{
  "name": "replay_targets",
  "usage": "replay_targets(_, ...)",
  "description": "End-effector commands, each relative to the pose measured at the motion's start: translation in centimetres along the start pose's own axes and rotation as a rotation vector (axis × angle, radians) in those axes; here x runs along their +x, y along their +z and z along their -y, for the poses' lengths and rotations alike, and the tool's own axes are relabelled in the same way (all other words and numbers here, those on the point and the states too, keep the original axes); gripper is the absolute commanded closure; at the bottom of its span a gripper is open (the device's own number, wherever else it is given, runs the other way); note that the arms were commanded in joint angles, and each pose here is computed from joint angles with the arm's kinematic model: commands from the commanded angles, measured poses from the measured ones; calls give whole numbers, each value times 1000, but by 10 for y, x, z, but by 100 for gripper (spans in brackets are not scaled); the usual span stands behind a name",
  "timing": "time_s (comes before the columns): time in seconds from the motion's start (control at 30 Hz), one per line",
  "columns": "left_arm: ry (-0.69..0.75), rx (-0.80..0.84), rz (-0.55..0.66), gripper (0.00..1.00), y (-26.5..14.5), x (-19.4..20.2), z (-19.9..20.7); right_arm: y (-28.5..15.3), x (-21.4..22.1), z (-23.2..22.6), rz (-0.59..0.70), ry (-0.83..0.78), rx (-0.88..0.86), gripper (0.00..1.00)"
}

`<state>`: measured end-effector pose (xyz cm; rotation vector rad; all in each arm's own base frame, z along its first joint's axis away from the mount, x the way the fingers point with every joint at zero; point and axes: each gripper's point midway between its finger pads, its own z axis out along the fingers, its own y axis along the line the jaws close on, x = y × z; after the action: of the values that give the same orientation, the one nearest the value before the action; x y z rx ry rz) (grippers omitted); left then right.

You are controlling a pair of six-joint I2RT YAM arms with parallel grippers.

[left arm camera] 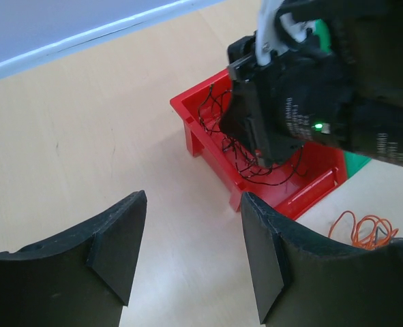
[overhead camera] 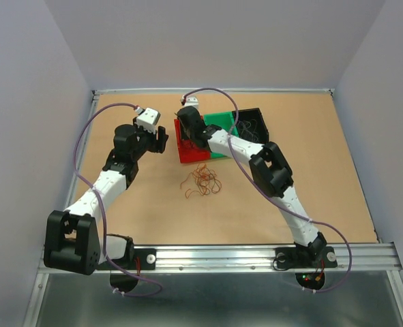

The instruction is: Untangle the cables

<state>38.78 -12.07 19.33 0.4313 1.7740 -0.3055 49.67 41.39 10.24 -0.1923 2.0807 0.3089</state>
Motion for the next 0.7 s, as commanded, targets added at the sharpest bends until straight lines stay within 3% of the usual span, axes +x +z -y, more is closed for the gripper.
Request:
replay_targets(0.0, 30, -31, 82, 32, -3, -28, -7, 18, 8, 9, -44, -17, 72, 100)
replay_targets(0.3, 33, -18, 75, 32, -2, -27, -5, 20, 74, 23, -202, -51, 60, 100)
replay_targets(0.47, 36, -7, 67, 32, 1, -25, -4, -4, 34, 18, -140, -53, 37, 96)
replay_targets(0.53, 41, -7, 64, 32, 1, -23, -4, -17, 6, 13, -93, -42, 17, 90)
replay_targets(0.57, 46, -9, 68, 32, -1, -24, -4, -25, -8, 11, -70, -32, 9, 82)
replay_targets(0.67, 48, -14, 78, 32, -3, -27, -4, -34, -26, 10, -38, -19, 3, 77)
